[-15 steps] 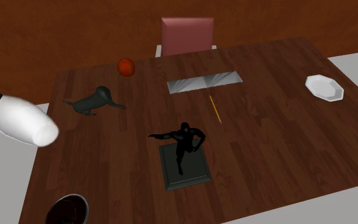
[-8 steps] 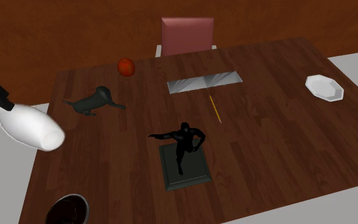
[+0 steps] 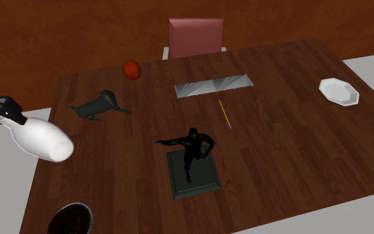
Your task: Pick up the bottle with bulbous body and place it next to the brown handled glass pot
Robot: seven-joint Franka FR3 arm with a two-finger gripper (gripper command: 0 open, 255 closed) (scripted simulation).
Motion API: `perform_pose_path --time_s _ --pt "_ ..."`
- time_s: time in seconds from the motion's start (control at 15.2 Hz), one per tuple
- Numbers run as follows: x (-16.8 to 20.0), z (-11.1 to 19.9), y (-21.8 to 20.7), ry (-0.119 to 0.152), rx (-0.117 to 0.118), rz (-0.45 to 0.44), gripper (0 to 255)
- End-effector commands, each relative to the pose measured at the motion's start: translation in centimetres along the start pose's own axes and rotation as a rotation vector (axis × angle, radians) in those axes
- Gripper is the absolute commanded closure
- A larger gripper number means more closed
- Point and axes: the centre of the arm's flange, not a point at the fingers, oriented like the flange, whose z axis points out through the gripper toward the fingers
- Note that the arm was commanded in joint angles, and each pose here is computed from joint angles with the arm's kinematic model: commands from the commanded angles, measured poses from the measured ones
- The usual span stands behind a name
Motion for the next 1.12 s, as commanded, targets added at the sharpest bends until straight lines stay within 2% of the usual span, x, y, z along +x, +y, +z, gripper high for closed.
perform_pose_path --time_s 0.0,1.06 --pt "0.0 1.0 0.1 0.001 0.001 0.000 255" --pt "-0.4 9.4 0.1 0.001 0.001 0.000 255"
